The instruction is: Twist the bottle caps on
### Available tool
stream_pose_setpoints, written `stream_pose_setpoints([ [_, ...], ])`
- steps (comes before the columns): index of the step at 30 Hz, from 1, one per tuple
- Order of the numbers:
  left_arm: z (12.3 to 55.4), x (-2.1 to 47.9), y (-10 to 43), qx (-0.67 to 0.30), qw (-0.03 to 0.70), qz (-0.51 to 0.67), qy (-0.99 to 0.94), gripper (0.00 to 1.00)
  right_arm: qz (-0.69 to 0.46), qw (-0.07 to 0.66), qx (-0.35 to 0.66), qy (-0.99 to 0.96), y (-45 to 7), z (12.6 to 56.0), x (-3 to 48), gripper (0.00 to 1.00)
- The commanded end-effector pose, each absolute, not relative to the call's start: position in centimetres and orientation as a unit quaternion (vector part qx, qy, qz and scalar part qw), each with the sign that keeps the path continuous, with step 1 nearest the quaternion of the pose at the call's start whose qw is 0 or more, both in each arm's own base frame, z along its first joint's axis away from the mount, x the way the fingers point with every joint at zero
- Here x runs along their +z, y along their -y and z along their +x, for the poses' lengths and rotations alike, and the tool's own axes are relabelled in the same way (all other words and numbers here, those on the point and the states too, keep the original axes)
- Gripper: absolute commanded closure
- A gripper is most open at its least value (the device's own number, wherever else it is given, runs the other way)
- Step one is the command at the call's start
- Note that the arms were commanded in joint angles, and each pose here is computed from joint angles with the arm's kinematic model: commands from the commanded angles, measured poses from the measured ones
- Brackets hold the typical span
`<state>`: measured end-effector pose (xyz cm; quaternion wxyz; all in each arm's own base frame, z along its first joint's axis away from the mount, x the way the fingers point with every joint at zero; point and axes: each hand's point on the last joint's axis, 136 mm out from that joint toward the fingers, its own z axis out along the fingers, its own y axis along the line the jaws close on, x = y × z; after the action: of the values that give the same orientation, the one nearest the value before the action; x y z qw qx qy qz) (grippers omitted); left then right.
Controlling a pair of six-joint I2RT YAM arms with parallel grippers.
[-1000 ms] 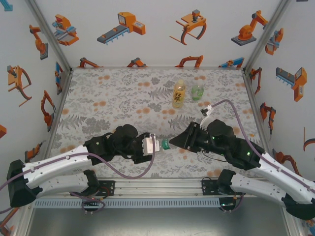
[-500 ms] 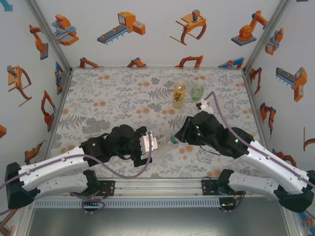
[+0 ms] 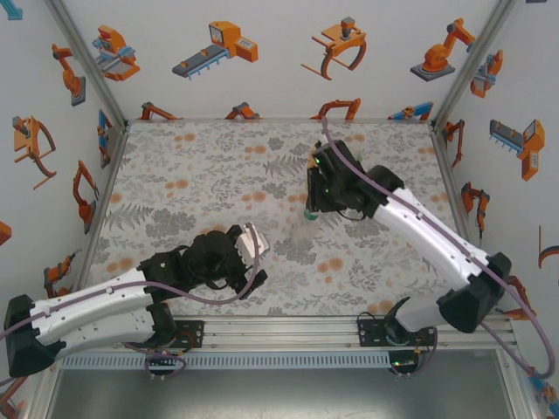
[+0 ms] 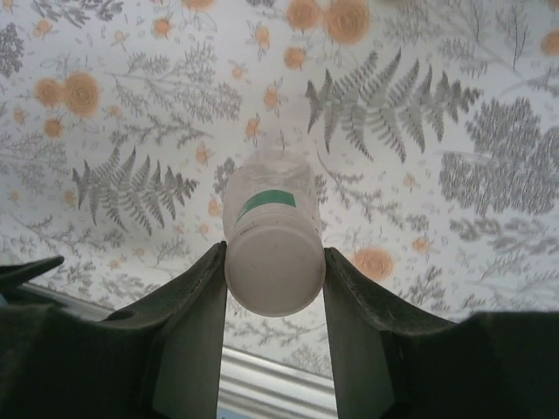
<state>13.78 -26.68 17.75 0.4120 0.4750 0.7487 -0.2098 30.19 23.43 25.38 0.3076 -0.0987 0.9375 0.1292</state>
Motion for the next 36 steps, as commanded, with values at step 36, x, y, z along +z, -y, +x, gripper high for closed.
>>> stream_pose_setpoints([
  [36,14.3,16.8,25.5,-0.278,0.379,0.338,-0.815,0.13,-0.226,0.303,0.067,-0.923,-31.4,46.7,22.2,0.98],
])
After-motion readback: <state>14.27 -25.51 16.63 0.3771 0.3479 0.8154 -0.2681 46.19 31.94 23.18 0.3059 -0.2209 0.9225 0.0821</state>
